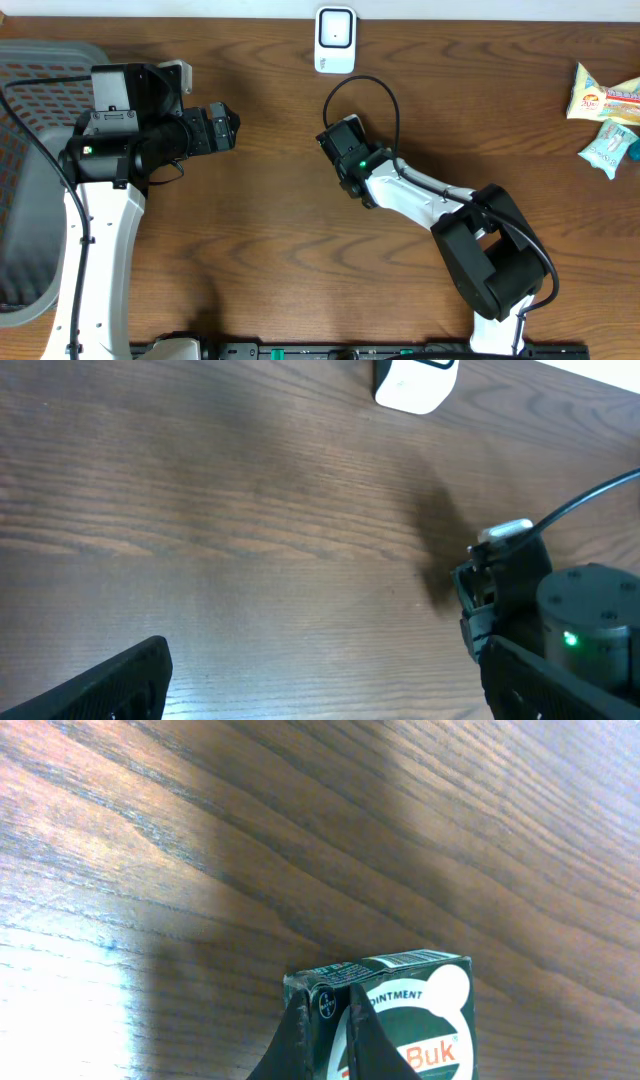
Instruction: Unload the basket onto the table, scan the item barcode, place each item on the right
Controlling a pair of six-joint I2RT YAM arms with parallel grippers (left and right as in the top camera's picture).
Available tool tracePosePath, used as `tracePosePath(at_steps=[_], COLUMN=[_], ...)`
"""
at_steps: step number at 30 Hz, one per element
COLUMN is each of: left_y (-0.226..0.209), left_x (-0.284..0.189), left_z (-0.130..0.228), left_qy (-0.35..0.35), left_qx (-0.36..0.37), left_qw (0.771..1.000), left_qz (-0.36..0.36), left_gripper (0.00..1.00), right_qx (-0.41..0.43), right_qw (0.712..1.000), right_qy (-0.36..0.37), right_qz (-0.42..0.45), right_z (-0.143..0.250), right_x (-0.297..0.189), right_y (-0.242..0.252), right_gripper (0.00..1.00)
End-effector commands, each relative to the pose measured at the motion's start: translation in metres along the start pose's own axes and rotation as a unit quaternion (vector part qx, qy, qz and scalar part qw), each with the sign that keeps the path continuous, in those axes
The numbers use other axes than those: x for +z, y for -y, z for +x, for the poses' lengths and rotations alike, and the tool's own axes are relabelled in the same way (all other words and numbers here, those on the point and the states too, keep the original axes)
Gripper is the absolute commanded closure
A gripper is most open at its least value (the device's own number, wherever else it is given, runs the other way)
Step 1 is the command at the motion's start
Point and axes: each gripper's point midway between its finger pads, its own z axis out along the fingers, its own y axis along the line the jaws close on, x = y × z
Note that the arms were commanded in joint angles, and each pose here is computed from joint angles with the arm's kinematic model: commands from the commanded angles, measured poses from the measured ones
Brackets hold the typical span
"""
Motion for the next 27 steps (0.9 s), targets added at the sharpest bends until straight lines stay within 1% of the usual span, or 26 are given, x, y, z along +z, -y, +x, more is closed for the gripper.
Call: tracePosePath(at_steps=[1,4,9,13,14,15,16,17,18,19,20,21,24,27], left_y=[-0.001,-0.001,-0.001,-0.001,-0.001,-0.001,-0.001,-0.001,-0.001,-0.001,-0.001,-0.001,-0.001,-0.001], left_x=[0.001,0.001,0.001,0.001,0.001,0.001,0.001,0.001,0.001,0.001,0.001,0.001,0.001,0.001], left_z=[-0.001,-0.001,0.000,-0.001,-0.001,-0.001,-0.001,-0.001,-0.001,0.000,0.000,0.000,-0.001,0.000], left_qy=[0.000,0.000,0.000,0.000,0.000,0.000,0.000,0.000,0.000,0.000,0.000,0.000,0.000,0.000], left_qx=[0.007,0.007,0.007,0.007,0.007,0.007,0.007,0.007,0.007,0.007,0.007,0.007,0.007,0.007], left_qw=[1.000,1.000,1.000,1.000,1.000,1.000,1.000,1.000,1.000,1.000,1.000,1.000,1.000,1.000], left_qz=[-0.003,-0.003,-0.003,-0.003,-0.003,-0.003,-0.003,-0.003,-0.003,-0.003,-0.003,-0.003,-0.003,-0.003], left_gripper=[0.02,0.02,0.02,0.02,0.02,0.02,0.02,0.02,0.02,0.02,0.02,0.02,0.02,0.02], right_qx=[0.027,0.052,0.085,0.099,0.104,0.108,0.109,0.111,0.114,0.117,0.120,0.123,0.136,0.172], right_qw=[0.997,0.995,0.987,0.987,0.986,0.986,0.987,0.987,0.987,0.986,0.986,0.986,0.983,0.977], right_qy=[-0.075,-0.072,-0.074,-0.064,-0.061,-0.053,-0.049,-0.040,-0.032,-0.021,-0.013,0.000,0.033,0.058], right_qz=[-0.023,-0.052,-0.112,-0.112,-0.111,-0.112,-0.112,-0.113,-0.113,-0.115,-0.115,-0.116,-0.118,-0.114], right_z=[0.038,0.021,0.006,-0.001,-0.004,-0.008,-0.010,-0.015,-0.019,-0.025,-0.028,-0.034,-0.048,-0.057], right_x=[0.026,0.020,0.013,0.006,0.002,-0.004,-0.009,-0.017,-0.023,-0.032,-0.038,-0.047,-0.071,-0.091], right_y=[0.001,0.003,0.006,0.020,0.022,0.025,0.027,0.031,0.034,0.038,0.041,0.045,0.058,0.081], right_gripper=[0.99,0.99,0.99,0.99,0.95,0.89,0.80,0.65,0.45,0.22,0.09,0.01,0.01,0.01])
